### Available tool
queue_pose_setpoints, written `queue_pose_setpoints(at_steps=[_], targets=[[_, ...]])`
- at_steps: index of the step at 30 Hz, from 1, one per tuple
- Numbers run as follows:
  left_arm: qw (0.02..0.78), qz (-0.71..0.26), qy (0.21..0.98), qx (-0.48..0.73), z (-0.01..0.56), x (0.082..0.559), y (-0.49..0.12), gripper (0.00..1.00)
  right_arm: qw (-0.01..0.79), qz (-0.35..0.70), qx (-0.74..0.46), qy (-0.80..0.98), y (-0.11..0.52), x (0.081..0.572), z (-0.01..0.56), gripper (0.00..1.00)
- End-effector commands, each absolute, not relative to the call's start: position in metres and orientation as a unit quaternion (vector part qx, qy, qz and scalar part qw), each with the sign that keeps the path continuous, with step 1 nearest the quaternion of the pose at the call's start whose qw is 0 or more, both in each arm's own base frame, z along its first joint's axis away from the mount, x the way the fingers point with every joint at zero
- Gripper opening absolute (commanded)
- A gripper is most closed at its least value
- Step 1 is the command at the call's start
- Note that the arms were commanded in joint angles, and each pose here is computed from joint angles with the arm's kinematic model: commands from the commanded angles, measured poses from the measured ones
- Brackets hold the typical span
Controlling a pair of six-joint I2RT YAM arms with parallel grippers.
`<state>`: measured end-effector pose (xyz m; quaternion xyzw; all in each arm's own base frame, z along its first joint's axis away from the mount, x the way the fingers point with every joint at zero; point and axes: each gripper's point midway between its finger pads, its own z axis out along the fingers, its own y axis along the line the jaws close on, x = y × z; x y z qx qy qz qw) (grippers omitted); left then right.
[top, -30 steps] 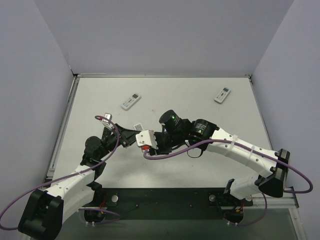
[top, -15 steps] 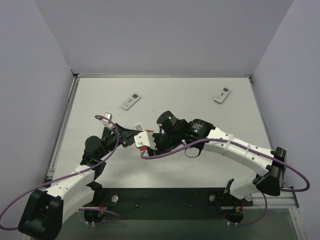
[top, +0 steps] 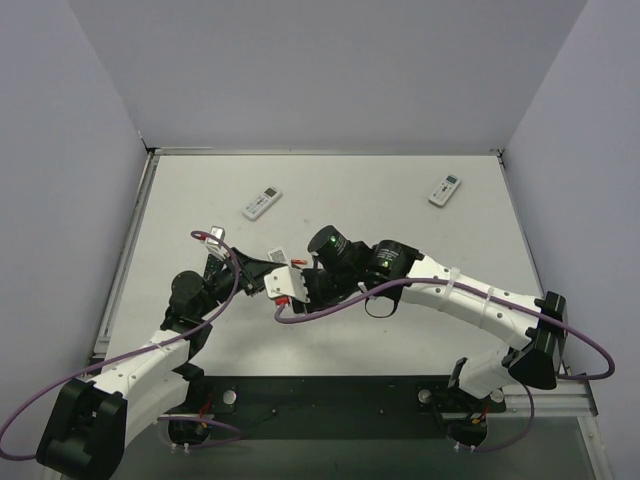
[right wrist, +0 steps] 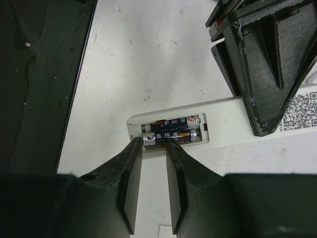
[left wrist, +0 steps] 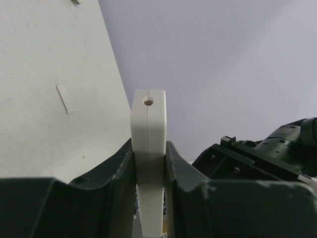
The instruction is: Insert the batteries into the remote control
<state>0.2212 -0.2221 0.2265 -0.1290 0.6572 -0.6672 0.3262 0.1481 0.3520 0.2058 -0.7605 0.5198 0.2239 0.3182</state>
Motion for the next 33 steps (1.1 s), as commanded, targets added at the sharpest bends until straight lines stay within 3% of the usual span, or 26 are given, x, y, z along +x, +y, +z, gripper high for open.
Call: queue_pose_setpoints(at_steps=[1, 6, 18, 33], targets=[[0.354, -0.700, 0.613, -0.091, 0.273, 0.217, -0.224, 0.00, 0.312, 0.194, -0.757, 0.539, 0.352, 0.158, 0.199, 0.21], [0.354, -0.703, 0.611, -0.087, 0.277, 0.216, -0.225, 0.00, 0.309, 0.182, -0.752, 0.553, 0.353, 0.164, 0.195, 0.18], [0.358, -0.711, 0.601, -0.077, 0.287, 0.210, -0.224, 0.00, 0.293, 0.120, -0.729, 0.607, 0.355, 0.192, 0.169, 0.00], [0.367, -0.698, 0.608, -0.085, 0.279, 0.212, -0.221, 0.00, 0.293, 0.094, -0.656, 0.690, 0.368, 0.206, 0.157, 0.00]])
